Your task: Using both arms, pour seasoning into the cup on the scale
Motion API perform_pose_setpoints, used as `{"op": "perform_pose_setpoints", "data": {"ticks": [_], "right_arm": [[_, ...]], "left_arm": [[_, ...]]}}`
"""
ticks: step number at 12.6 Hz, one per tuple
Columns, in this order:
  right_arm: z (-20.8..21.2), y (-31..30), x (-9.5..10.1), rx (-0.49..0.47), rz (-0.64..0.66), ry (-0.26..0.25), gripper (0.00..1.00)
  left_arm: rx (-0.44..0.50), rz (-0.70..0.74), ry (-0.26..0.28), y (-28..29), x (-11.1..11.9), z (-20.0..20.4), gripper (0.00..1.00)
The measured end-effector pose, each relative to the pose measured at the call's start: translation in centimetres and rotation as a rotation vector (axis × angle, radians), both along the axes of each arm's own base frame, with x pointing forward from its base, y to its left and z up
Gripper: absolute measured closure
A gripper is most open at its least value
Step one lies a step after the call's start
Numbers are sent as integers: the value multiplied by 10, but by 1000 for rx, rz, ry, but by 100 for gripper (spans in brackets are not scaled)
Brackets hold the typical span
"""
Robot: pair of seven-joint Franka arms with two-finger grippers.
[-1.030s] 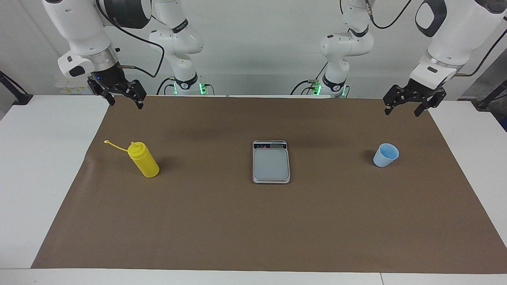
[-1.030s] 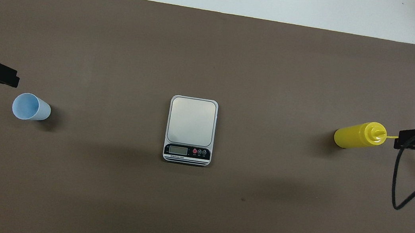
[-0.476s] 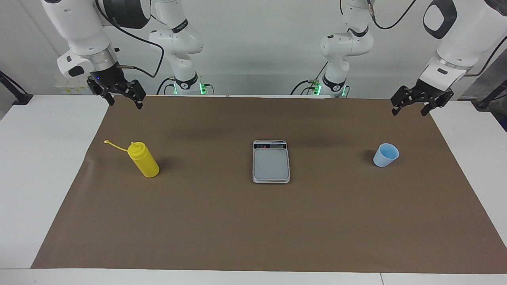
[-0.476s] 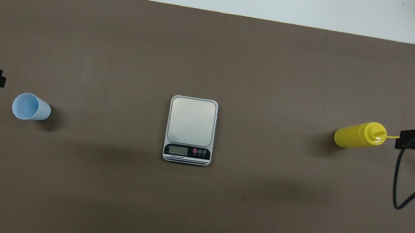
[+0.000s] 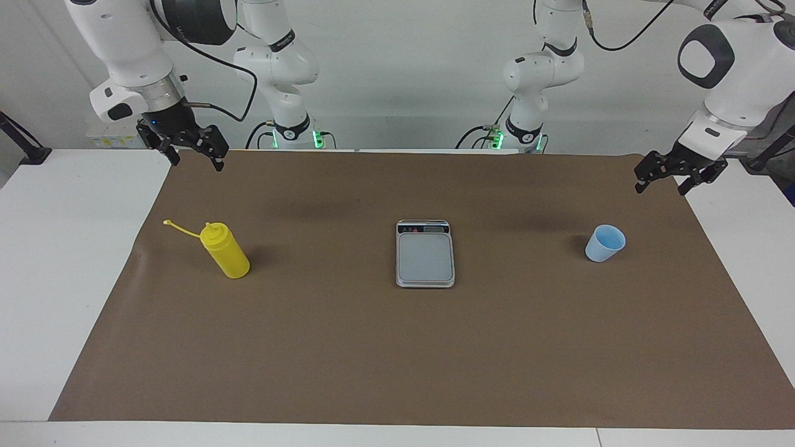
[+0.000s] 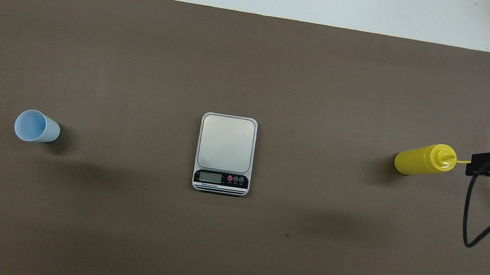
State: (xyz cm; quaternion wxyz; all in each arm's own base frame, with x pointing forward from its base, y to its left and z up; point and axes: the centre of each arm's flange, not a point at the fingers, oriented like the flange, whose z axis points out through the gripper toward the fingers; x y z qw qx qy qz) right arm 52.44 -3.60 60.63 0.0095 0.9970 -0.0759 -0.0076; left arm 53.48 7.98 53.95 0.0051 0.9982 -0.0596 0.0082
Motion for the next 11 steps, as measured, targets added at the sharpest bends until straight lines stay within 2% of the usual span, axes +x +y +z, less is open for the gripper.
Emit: {"op": "perform_pose_setpoints", "data": {"ticks": [7,11], "right_arm": [[8,0,5,-4,1,-47,0],[21,-1,15,-6,0,-73,0]], "left_arm": [[-8,-23,12,25,6,-77,0],[-10,-8,14,34,0,-121,0]]}}
